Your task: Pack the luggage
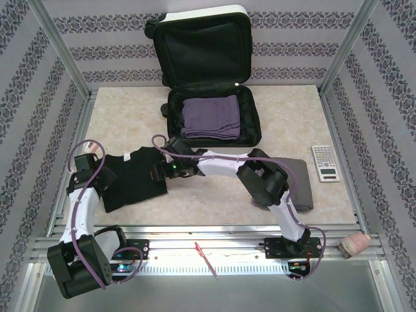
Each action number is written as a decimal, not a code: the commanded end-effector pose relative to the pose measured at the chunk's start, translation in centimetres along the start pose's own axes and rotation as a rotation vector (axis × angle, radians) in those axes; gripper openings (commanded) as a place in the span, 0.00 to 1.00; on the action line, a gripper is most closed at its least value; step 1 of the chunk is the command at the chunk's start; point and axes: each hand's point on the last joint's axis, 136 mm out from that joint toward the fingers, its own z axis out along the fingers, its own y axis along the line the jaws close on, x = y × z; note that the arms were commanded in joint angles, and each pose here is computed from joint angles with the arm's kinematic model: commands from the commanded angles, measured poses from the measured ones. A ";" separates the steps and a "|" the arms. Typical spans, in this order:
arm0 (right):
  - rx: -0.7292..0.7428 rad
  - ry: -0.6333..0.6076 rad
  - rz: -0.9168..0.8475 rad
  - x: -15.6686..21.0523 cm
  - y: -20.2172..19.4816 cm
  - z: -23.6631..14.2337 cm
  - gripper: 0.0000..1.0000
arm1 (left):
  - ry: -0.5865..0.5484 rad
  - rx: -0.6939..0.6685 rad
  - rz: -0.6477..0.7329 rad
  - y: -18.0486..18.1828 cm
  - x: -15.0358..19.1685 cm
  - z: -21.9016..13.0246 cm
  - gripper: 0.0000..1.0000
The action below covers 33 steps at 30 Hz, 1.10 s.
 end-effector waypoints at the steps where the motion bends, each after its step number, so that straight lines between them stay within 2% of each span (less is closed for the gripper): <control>1: 0.045 0.026 -0.002 0.5 -0.5 0.8 0.66 | -0.035 0.014 -0.001 -0.1 -0.5 0.6 0.71; 10: 0.009 0.055 -0.006 0.3 0.7 2.2 0.66 | -0.006 0.035 -0.022 -0.1 0.6 1.0 0.70; 19: -0.050 0.092 -0.007 0.4 2.2 3.2 0.67 | 0.053 0.109 -0.121 -0.6 3.0 1.8 0.68; 33: -0.104 0.133 -0.016 0.9 4.0 4.2 0.67 | 0.079 0.127 -0.122 -0.9 3.7 2.0 0.69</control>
